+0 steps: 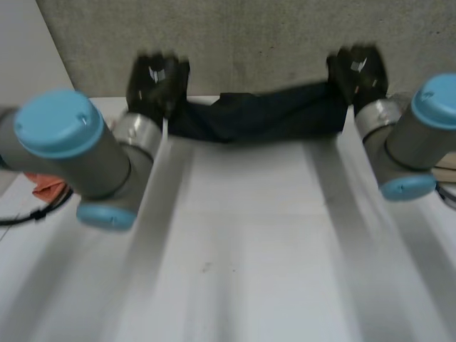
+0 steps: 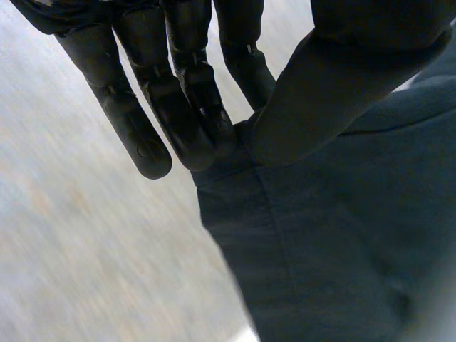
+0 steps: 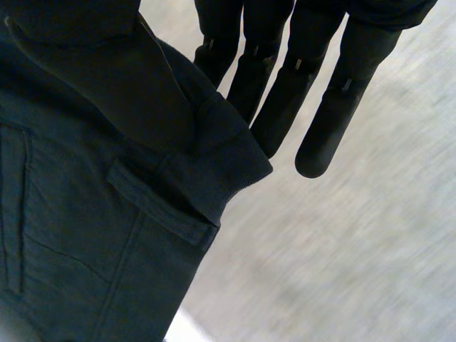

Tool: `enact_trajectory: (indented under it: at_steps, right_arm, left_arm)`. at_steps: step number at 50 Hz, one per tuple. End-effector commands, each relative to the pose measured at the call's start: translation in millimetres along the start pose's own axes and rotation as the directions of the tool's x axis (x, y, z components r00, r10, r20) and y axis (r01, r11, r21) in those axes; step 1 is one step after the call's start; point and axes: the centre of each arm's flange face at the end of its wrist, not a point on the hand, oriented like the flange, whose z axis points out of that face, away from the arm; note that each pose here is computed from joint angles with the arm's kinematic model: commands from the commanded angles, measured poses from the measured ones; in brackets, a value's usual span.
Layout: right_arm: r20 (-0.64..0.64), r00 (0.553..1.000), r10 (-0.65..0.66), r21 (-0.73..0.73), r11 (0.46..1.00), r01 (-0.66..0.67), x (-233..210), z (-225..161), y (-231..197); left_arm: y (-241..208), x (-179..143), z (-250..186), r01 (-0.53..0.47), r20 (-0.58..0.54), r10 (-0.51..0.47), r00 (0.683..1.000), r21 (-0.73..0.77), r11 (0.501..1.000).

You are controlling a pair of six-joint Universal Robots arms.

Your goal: Fold the laundry.

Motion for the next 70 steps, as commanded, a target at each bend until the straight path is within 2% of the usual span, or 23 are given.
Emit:
enact_trajectory:
  at_steps: [1, 3, 10, 12, 13, 14, 17, 18, 19, 22, 27, 29, 30, 32, 36, 40, 44, 48, 54, 59, 63, 68, 70]
  right_arm:
    - [0.169, 0.983, -0.077, -0.306, 0.944, 0.127, -26, -47, 56]
    - [0.213, 0.972, -0.101, -0.354, 0.919, 0.173, -27, -60, 56]
    - [0.459, 0.88, -0.122, -0.542, 0.746, 0.386, -24, -135, 25]
    - [0.527, 0.844, -0.101, -0.571, 0.693, 0.439, -18, -165, 1]
    - [0.55, 0.83, -0.091, -0.578, 0.676, 0.457, -17, -176, -7]
    - [0.57, 0.817, -0.085, -0.581, 0.662, 0.474, -15, -186, -15]
    - [0.653, 0.752, -0.088, -0.544, 0.637, 0.547, -11, -220, -38]
    - [0.669, 0.737, -0.098, -0.528, 0.635, 0.564, -11, -226, -41]
    - [0.684, 0.722, -0.107, -0.513, 0.633, 0.58, -10, -231, -42]
    - [0.72, 0.685, -0.111, -0.48, 0.633, 0.607, -14, -240, -42]
    - [0.691, 0.718, -0.083, -0.508, 0.651, 0.564, -16, -234, -34]
    - [0.636, 0.766, -0.094, -0.52, 0.682, 0.515, -19, -213, -19]
    - [0.617, 0.78, -0.104, -0.518, 0.694, 0.501, -19, -206, -16]
    - [0.536, 0.835, -0.125, -0.518, 0.733, 0.442, -18, -182, -6]
    - [0.395, 0.901, -0.181, -0.498, 0.782, 0.375, -12, -147, 6]
    - [0.285, 0.921, -0.264, -0.457, 0.807, 0.373, -9, -111, 24]
    - [0.203, 0.926, -0.319, -0.426, 0.822, 0.377, -9, -79, 45]
    - [0.125, 0.922, -0.365, -0.374, 0.844, 0.385, -10, -50, 66]
    - [0.027, 0.892, -0.452, -0.275, 0.854, 0.441, -18, -12, 98]
    - [-0.021, 0.891, -0.453, -0.266, 0.862, 0.432, -23, -3, 107]
    - [-0.082, 0.926, -0.369, -0.25, 0.907, 0.339, -18, -6, 74]
    - [-0.1, 0.96, -0.263, -0.235, 0.943, 0.234, 1, -24, 29]
    - [-0.051, 0.975, -0.216, -0.252, 0.948, 0.196, 5, -40, 9]
  left_arm:
    - [60, 21, -62, -0.041, -0.127, 0.0, 0.992, -0.322, 0.946]
    - [59, 22, -80, -0.055, -0.157, -0.006, 0.988, -0.385, 0.921]
    - [16, 9, -133, -0.102, -0.225, -0.013, 0.974, -0.492, 0.865]
    - [2, 8, -162, -0.171, -0.309, -0.007, 0.951, -0.545, 0.821]
    - [-5, 9, -175, -0.211, -0.358, -0.004, 0.934, -0.559, 0.802]
    - [-15, 10, -197, -0.281, -0.44, 0.001, 0.898, -0.571, 0.771]
    - [-28, 14, -229, -0.394, -0.58, -0.005, 0.815, -0.56, 0.728]
    - [-34, 14, -245, -0.457, -0.654, -0.014, 0.756, -0.544, 0.704]
    - [-36, 15, -251, -0.482, -0.685, -0.016, 0.728, -0.529, 0.699]
    - [-39, 17, -250, -0.512, -0.725, 0.013, 0.689, -0.474, 0.716]
    - [-28, 23, -206, -0.474, -0.66, 0.13, 0.74, -0.373, 0.798]
    - [-21, 26, -183, -0.46, -0.618, 0.179, 0.766, -0.333, 0.823]
    - [-15, 27, -160, -0.449, -0.564, 0.227, 0.794, -0.293, 0.844]
    - [-10, 29, -136, -0.439, -0.51, 0.265, 0.818, -0.257, 0.861]
    - [2, 34, -78, -0.419, -0.369, 0.339, 0.865, -0.159, 0.894]
    - [31, 44, -13, -0.391, -0.251, 0.359, 0.899, -0.092, 0.916]
    - [62, 42, 30, -0.38, -0.173, 0.361, 0.916, -0.087, 0.921]
    - [72, 35, 67, -0.364, -0.071, 0.361, 0.93, -0.027, 0.931]
    - [88, 43, 91, -0.348, -0.01, 0.349, 0.937, 0.059, 0.936]
    - [90, 57, 90, -0.262, -0.028, 0.265, 0.964, 0.087, 0.961]
    - [87, 67, 81, -0.208, -0.057, 0.212, 0.976, 0.071, 0.976]
    - [46, 48, 73, -0.171, -0.044, 0.175, 0.984, 0.076, 0.982]
    - [35, 41, 62, -0.144, -0.054, 0.147, 0.988, 0.056, 0.988]
